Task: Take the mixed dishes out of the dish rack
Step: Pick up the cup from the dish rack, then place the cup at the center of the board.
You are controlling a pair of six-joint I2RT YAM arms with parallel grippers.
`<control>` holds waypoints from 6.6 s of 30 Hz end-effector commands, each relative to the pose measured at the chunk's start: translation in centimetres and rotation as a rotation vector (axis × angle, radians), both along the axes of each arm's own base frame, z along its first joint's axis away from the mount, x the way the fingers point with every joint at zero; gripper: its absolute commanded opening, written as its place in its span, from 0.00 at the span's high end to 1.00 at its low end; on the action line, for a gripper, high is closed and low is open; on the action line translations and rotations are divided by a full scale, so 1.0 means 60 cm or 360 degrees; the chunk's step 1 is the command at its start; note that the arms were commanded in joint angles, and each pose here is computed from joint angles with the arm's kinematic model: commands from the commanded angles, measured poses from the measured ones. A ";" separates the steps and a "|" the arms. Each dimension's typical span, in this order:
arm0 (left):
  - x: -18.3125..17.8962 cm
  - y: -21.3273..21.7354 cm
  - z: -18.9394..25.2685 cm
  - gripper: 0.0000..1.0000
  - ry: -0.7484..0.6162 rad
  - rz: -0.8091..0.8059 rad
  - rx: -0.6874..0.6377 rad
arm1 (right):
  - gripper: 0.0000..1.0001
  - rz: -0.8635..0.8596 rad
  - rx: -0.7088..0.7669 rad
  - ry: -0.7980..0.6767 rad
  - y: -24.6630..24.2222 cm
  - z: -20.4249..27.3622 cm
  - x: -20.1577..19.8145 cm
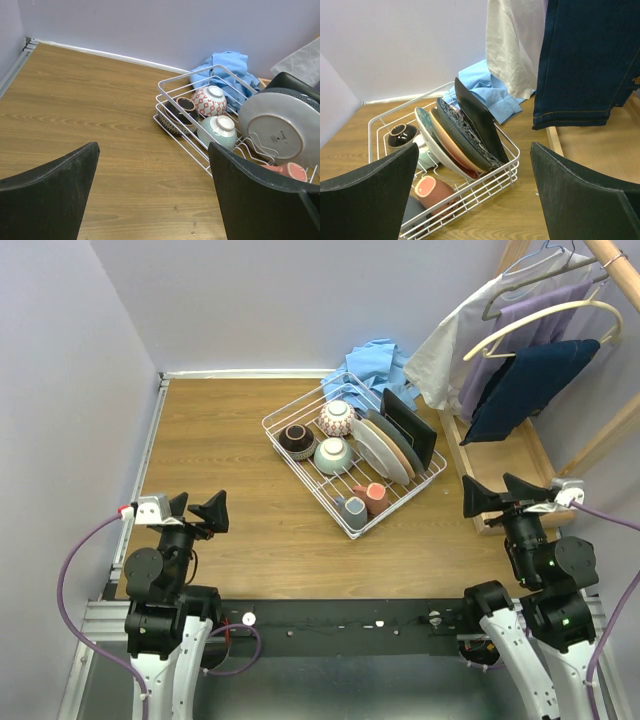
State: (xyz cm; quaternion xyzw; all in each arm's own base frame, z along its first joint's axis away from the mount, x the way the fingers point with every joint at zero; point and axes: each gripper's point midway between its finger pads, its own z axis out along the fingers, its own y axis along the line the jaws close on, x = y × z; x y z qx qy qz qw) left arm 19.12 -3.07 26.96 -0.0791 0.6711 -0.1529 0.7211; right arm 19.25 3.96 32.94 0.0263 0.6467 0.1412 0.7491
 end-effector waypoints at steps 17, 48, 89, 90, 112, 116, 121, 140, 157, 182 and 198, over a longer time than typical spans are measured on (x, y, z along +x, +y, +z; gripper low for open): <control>-0.002 0.029 0.003 0.01 -0.0102 0.0156 -0.0031 | 0.00 0.0210 0.0114 0.0796 0.085 -0.112 0.101; 0.008 0.010 -0.038 0.01 0.0067 0.0045 0.0067 | 0.07 0.0615 -0.0366 0.1526 0.277 -0.208 0.048; 0.004 0.020 -0.039 0.01 0.0050 0.0102 0.0044 | 0.32 0.0981 -0.1093 0.1756 0.396 -0.368 0.069; 0.004 0.020 -0.040 0.01 0.0053 0.0102 0.0045 | 0.32 0.0978 -0.1107 0.1763 0.394 -0.374 0.069; 0.010 -0.042 -0.016 0.01 0.0057 -0.0225 0.0016 | 0.83 0.0967 -0.1152 0.1674 0.389 -0.356 0.078; 0.015 -0.082 -0.011 0.01 0.0081 -0.0439 -0.0048 | 0.90 0.0976 -0.1113 0.1641 0.387 -0.336 0.073; 0.019 -0.120 -0.005 0.01 0.0100 -0.0647 -0.0140 | 0.94 0.0986 -0.1062 0.1578 0.388 -0.305 0.072; 0.040 -0.177 -0.015 0.01 0.0188 -0.0938 -0.0467 | 0.99 0.0871 -0.0684 0.1217 0.404 -0.152 0.103; 0.033 -0.192 0.016 0.01 0.0201 -0.0966 -0.0514 | 0.99 0.1206 0.0004 0.0849 0.511 -0.029 0.102; 0.009 -0.217 0.040 0.13 0.0206 -0.1144 -0.0789 | 0.99 0.1938 0.0628 0.0814 0.612 -0.021 0.033; -0.020 -0.227 0.059 0.58 0.0173 -0.1285 -0.0974 | 0.99 0.2041 0.0686 0.0865 0.627 -0.055 0.028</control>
